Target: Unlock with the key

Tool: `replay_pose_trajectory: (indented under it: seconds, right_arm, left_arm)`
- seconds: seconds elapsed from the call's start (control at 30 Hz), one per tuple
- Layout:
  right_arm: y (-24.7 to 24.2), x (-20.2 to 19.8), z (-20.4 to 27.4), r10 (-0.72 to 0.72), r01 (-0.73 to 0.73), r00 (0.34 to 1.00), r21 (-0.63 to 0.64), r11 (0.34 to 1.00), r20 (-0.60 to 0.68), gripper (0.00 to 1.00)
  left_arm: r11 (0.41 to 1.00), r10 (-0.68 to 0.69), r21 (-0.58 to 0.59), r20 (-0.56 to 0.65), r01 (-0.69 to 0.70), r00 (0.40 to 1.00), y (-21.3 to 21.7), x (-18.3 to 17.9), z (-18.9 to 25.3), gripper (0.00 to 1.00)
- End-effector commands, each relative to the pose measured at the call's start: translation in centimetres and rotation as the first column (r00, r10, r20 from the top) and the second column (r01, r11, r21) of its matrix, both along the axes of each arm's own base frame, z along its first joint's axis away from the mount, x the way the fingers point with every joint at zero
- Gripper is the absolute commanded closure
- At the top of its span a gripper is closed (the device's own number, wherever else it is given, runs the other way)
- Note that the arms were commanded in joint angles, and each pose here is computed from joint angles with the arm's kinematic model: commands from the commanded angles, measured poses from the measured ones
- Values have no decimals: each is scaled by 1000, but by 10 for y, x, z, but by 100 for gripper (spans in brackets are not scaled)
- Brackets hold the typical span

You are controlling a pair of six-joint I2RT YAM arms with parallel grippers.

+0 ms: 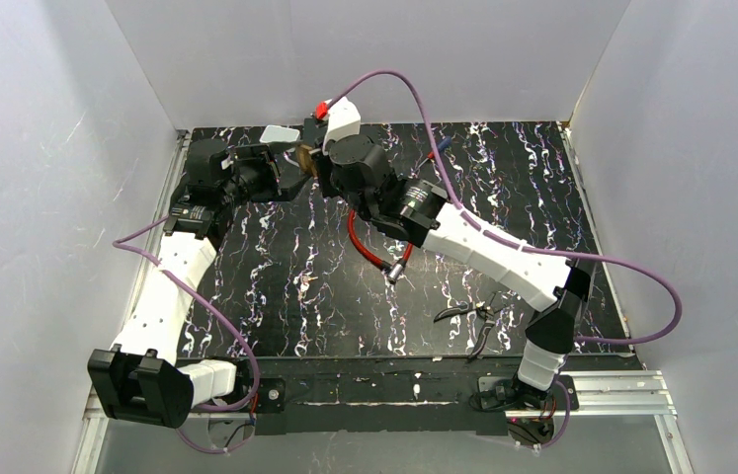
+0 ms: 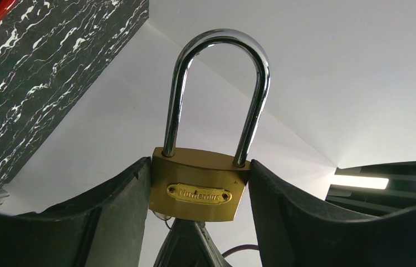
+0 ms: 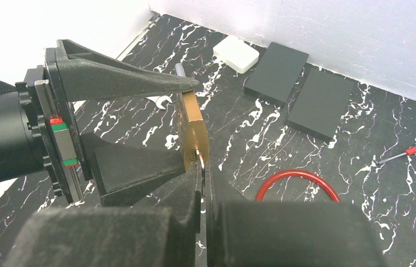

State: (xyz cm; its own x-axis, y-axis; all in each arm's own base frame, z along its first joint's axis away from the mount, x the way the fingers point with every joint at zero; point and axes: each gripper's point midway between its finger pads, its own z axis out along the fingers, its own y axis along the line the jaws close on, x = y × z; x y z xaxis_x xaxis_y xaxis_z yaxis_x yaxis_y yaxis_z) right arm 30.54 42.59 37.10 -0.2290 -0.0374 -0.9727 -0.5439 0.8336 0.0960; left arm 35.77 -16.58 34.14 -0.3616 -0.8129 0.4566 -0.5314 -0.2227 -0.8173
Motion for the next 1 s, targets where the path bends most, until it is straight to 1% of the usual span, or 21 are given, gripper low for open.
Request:
replay_pose_trajectory:
  seconds: [0.0,0.1,0.2,0.33,0.47,0.5,0.57,0.83,0.97]
  right_arm:
    - [16,9,-1,29,-29,1000,44,999,-7,99]
    - [22,14,-1,50,-50,999,51,997,-4,99]
    - [31,11,-1,107,-107,994,62,992,8,99]
    - [33,13,-14,115,-113,993,60,992,-30,99]
    - [34,18,-19,199,-174,973,200,964,-113,99]
    - [35,17,-16,226,-196,968,235,952,-111,99]
    - [34,18,-14,235,-202,966,256,945,-108,99]
    - [27,21,-22,231,-218,970,156,963,-73,99]
    - [25,21,-26,229,-218,971,137,966,-68,99]
  left_arm:
    - [993,-93,-50,192,105,977,-15,-17,67,100]
    - [993,-97,-48,200,108,975,-15,-17,70,100]
    - [993,-100,-47,207,112,973,-16,-17,72,100]
    - [992,-101,-47,212,113,972,-16,-18,73,100]
    - [992,-104,-49,221,118,970,-16,-18,75,100]
    - [992,-103,-49,222,117,970,-16,-18,76,100]
    - [992,-102,-48,222,115,970,-16,-18,75,100]
    - [992,-103,-49,222,117,970,-16,-17,75,100]
    - [992,-106,-48,220,119,970,-17,-17,74,100]
